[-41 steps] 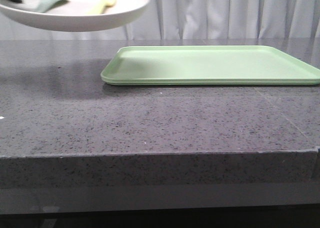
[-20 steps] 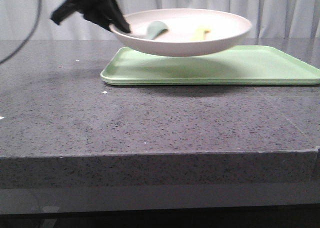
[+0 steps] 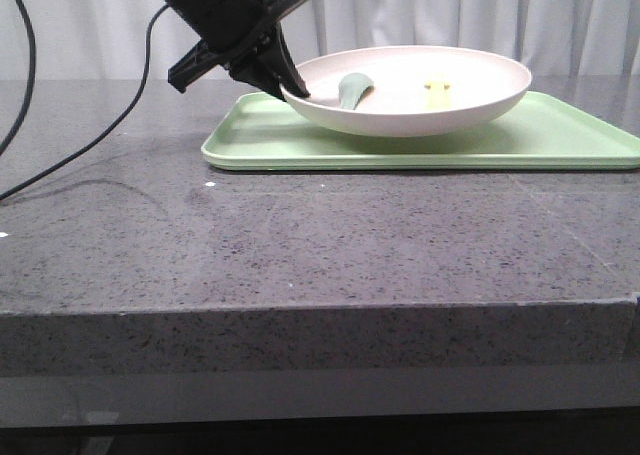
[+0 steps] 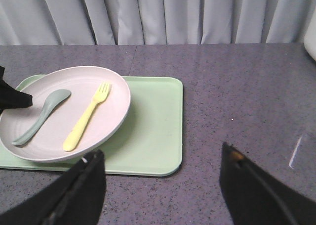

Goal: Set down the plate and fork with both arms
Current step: 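Lower the plate onto the tray and open the left gripper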

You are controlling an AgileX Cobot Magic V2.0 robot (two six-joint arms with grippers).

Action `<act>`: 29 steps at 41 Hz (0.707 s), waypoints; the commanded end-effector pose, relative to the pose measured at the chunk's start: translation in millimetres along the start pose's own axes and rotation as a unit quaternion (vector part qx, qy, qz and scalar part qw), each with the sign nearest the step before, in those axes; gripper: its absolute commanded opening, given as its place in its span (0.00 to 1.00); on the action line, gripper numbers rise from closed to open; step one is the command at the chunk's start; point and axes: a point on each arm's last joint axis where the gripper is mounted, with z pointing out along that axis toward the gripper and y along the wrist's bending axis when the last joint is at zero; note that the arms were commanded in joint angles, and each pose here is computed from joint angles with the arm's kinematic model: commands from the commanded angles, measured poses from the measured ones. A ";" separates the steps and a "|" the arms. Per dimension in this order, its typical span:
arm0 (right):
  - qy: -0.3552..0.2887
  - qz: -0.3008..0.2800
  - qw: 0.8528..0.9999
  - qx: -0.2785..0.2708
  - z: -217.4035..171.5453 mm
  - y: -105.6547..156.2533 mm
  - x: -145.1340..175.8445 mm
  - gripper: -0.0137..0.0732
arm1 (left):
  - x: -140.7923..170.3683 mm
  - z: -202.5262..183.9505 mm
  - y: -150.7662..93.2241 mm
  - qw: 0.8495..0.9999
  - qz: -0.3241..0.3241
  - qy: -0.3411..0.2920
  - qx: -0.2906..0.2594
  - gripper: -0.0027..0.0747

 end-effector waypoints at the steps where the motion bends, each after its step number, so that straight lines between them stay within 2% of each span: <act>1: -0.049 -0.003 0.999 0.000 -3.3 0.8 -16.4 0.76 | -17.2 -32.0 -30.5 0.996 -0.016 -0.071 0.049 0.01; 15: -0.049 -0.003 0.999 0.000 -3.3 0.8 -16.4 0.76 | -17.1 -30.6 -33.6 0.995 -0.017 -0.080 0.050 0.02; 24: -0.049 -0.003 0.999 0.000 -3.3 0.8 -16.4 0.76 | -12.1 -25.4 -36.8 0.996 -0.006 -0.083 0.020 0.18; 29: -0.049 -0.003 0.999 0.000 -3.3 0.8 -16.4 0.76 | -12.3 -24.9 -38.0 0.996 -0.010 -0.090 0.019 0.19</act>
